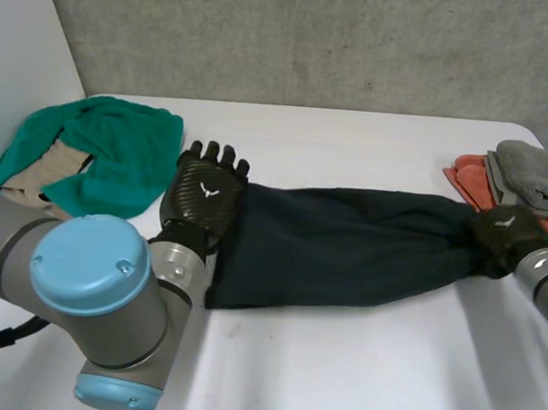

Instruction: Fold the laundry.

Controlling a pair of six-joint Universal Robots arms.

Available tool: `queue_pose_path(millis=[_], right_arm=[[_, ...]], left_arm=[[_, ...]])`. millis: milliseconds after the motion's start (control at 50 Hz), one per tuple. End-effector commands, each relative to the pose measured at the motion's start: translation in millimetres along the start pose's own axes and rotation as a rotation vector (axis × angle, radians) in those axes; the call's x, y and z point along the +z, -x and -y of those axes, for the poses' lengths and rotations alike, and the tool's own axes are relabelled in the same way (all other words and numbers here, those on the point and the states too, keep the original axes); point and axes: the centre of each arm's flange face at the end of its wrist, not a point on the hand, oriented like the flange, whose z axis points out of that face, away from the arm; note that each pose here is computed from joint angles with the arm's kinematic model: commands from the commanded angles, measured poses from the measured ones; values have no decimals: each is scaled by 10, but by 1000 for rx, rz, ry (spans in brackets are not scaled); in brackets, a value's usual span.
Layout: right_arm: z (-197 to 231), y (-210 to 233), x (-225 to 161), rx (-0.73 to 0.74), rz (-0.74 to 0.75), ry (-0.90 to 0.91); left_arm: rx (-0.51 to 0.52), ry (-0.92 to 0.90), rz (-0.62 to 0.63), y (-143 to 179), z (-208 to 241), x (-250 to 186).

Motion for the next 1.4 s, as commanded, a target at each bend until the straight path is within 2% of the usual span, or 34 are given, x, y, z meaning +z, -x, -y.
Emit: queue_pose_path(millis=[20, 120, 220, 280, 400, 440, 520, 580, 640, 660, 720, 740, 780, 800, 880, 940, 1000, 1200, 1280, 1400], right_arm=[[110, -217, -74, -126, -113, -1], [331, -74, -90, -265, -98, -74], [1058, 805, -332, -426, 33, -403], [1220, 1318, -517, -496, 135, -573], [1041, 2127, -810, -677, 391, -747], [941, 2273, -880, -737, 451, -773], [902, 2281, -944, -759, 482, -770], [933, 2238, -966, -726, 480, -754], [1127, 1936, -992, -584, 433, -733], [1219, 1719, -991, -460, 413, -713], [1342, 1438, -989, -234, 399, -681], [1398, 1288, -970, -89, 401, -657], [1424, 1146, -918, 42, 398, -626], [1418, 996, -841, 155, 379, -582], [1311, 613, -643, 328, 305, -440], [1210, 573, -514, 358, 310, -346], [1095, 658, -333, 364, 344, -247], [829, 878, -76, 352, 435, -100], [749, 939, 9, 341, 451, -75], [594, 1033, 157, 246, 443, -47]], left_arm=[[-7, -15, 12, 90, 78, -105], [-7, -10, 21, 154, 82, -154], [-12, -1, 34, 232, 83, -207], [-28, -1, 37, 259, 99, -238], [-68, -6, 43, 313, 149, -270], [-78, -3, 43, 321, 152, -269], [-85, -12, 61, 373, 175, -219], [-88, -26, 80, 427, 214, -159], [-99, -66, 108, 494, 333, -58], [-102, -76, 114, 508, 364, -29], [-115, -115, 137, 552, 482, 106], [-123, -123, 132, 512, 500, 176], [-135, -133, 126, 475, 527, 245], [-143, -140, 121, 448, 544, 273], [-176, -166, -4, 102, 633, 329], [-189, -143, -134, -208, 606, 343], [-195, -95, -202, -377, 539, 382], [-158, 134, -161, -452, 174, 376], [-128, 210, -192, -501, 28, 280], [-102, 269, -221, -566, -111, 207]])
